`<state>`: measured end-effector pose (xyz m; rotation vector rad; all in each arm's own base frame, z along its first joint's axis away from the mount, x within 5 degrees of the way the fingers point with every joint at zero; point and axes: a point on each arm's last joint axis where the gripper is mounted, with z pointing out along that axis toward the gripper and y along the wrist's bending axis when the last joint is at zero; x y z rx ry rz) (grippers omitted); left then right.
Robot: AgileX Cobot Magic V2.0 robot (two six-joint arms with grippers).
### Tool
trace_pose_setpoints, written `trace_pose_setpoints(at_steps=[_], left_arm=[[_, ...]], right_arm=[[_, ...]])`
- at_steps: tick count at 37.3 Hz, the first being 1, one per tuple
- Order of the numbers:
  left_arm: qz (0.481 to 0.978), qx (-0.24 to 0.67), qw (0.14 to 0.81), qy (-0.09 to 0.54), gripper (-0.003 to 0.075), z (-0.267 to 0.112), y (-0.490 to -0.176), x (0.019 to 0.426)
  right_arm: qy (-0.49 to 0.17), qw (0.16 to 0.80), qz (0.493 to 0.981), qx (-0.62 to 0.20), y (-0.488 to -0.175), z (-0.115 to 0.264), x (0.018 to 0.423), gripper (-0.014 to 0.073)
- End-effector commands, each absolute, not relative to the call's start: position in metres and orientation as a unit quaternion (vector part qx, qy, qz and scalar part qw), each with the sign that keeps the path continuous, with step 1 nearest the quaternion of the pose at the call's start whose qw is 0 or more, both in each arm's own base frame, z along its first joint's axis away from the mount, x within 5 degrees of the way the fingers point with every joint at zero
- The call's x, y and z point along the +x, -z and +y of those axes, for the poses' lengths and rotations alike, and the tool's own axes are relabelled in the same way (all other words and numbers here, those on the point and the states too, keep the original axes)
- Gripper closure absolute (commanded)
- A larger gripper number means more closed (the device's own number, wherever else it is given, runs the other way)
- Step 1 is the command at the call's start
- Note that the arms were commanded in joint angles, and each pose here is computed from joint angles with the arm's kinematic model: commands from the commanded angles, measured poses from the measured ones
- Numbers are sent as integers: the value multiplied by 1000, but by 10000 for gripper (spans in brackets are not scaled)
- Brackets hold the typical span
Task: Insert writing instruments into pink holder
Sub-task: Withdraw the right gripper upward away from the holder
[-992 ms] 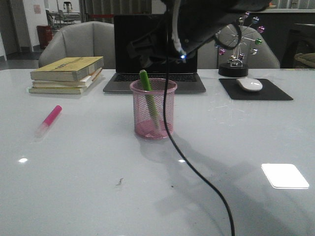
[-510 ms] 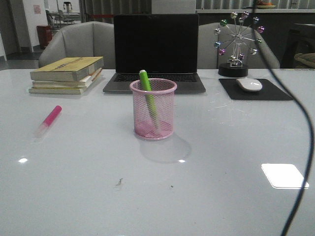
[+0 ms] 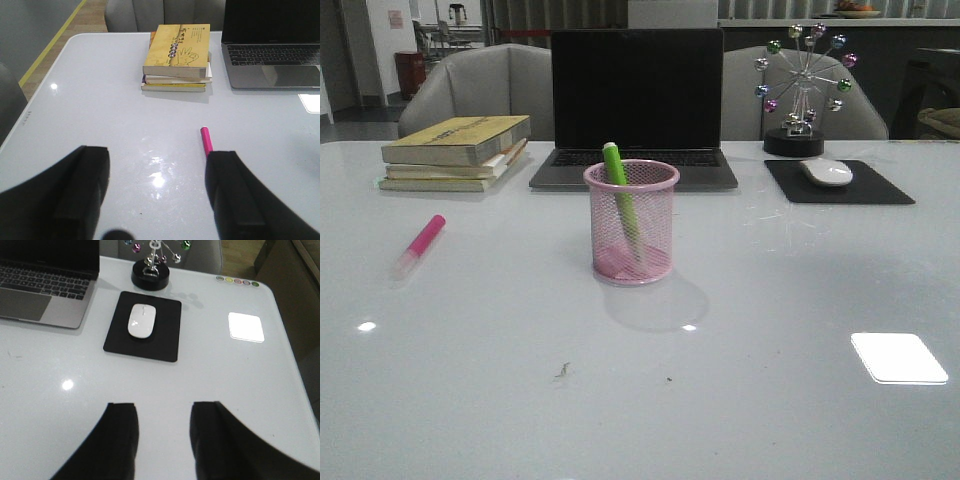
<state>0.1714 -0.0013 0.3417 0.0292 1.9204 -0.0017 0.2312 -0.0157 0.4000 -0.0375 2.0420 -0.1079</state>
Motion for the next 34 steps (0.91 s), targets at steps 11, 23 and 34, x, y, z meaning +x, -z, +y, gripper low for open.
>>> trace_pose_setpoints(at_steps=[11,23,34], left_arm=[[783,6,622,6,241,-2,-362,173],[783,6,622,6,241,-2,-362,173],[783,6,622,6,241,-2,-362,173]], right_arm=[[54,532,845,-17,-363,-13,167,214],[52,510,858,-17,-341,-12,144,214],[52,511,858,-17,-341,-12,144,214]])
